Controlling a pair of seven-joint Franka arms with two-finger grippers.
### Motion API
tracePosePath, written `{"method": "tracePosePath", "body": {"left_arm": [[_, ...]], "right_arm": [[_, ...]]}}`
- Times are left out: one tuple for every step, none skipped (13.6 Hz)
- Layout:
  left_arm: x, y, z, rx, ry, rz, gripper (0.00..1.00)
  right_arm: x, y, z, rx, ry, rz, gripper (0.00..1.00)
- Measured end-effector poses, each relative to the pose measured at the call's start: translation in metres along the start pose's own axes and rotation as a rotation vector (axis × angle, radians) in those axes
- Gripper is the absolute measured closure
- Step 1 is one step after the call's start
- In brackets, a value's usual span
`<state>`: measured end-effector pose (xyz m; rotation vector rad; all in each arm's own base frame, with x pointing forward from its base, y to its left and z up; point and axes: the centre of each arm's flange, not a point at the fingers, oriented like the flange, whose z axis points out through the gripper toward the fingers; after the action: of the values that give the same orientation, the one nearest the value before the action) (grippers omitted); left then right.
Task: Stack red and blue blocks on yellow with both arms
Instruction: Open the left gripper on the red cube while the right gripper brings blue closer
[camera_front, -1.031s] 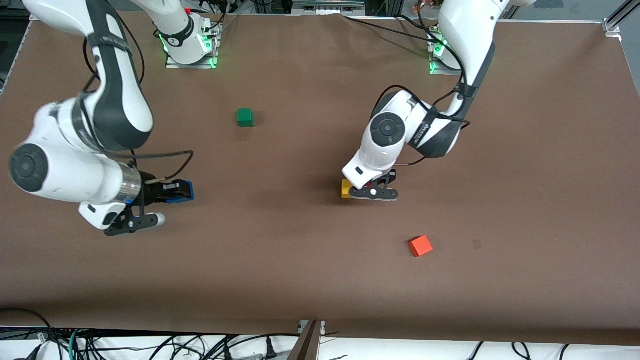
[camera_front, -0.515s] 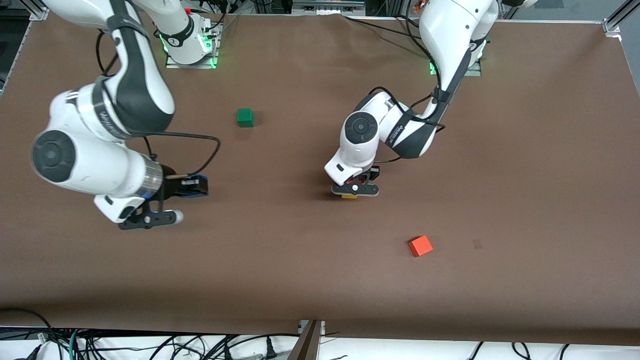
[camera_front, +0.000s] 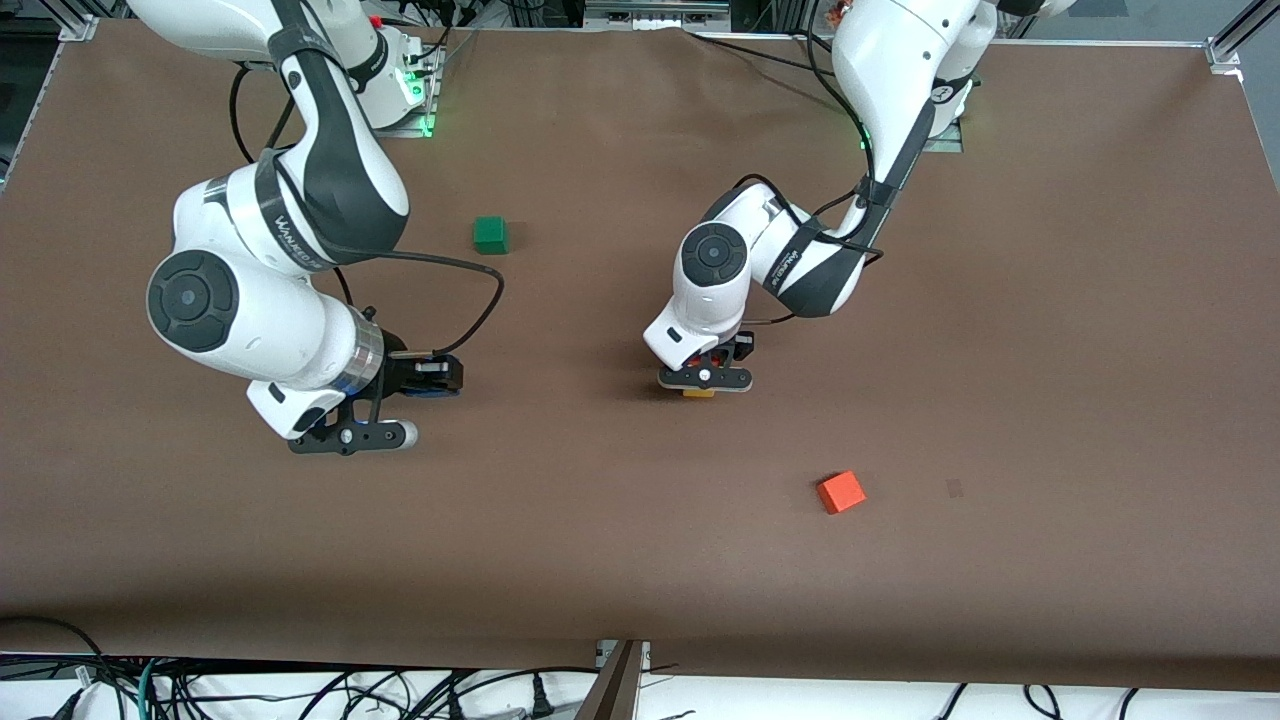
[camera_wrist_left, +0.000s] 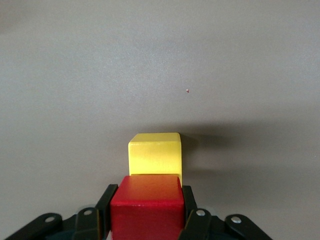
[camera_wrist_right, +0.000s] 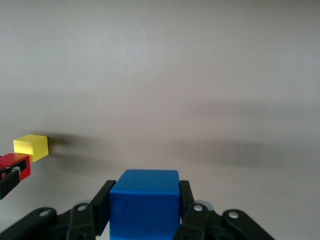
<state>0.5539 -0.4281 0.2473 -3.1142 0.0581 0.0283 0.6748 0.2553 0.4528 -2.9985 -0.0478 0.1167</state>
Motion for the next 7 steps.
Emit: {"method": "tracePosePath", "body": {"left_arm": [[0.002, 0.001, -0.001, -0.002, 0.003, -0.001, 0.44], [0.005, 0.001, -0.001, -0.004, 0.008, -0.004, 0.44], [0.008, 0.001, -0.001, -0.006, 0.013, -0.007, 0.44], [0.012, 0.001, -0.001, -0.008, 0.018, -0.009, 0.44], [0.015, 0.002, 0.0, -0.009, 0.02, -0.011, 0.44], [0.016, 0.002, 0.001, -0.01, 0.021, -0.012, 0.44], [0.017, 0.002, 0.002, -0.009, 0.022, -0.011, 0.44]], "right_arm": [[0.0, -0.002, 0.0, 0.001, 0.005, 0.003, 0.44], [0.0, -0.003, -0.001, 0.003, 0.01, 0.003, 0.44], [0.0, -0.005, -0.001, 0.004, 0.016, 0.003, 0.44], [0.001, -0.007, -0.001, 0.006, 0.024, 0.01, 0.44], [0.0, -0.011, -0.001, 0.008, 0.031, 0.019, 0.44], [0.0, -0.015, 0.0, 0.01, 0.037, 0.026, 0.44], [-0.001, -0.019, 0.001, 0.011, 0.04, 0.028, 0.44]]}}
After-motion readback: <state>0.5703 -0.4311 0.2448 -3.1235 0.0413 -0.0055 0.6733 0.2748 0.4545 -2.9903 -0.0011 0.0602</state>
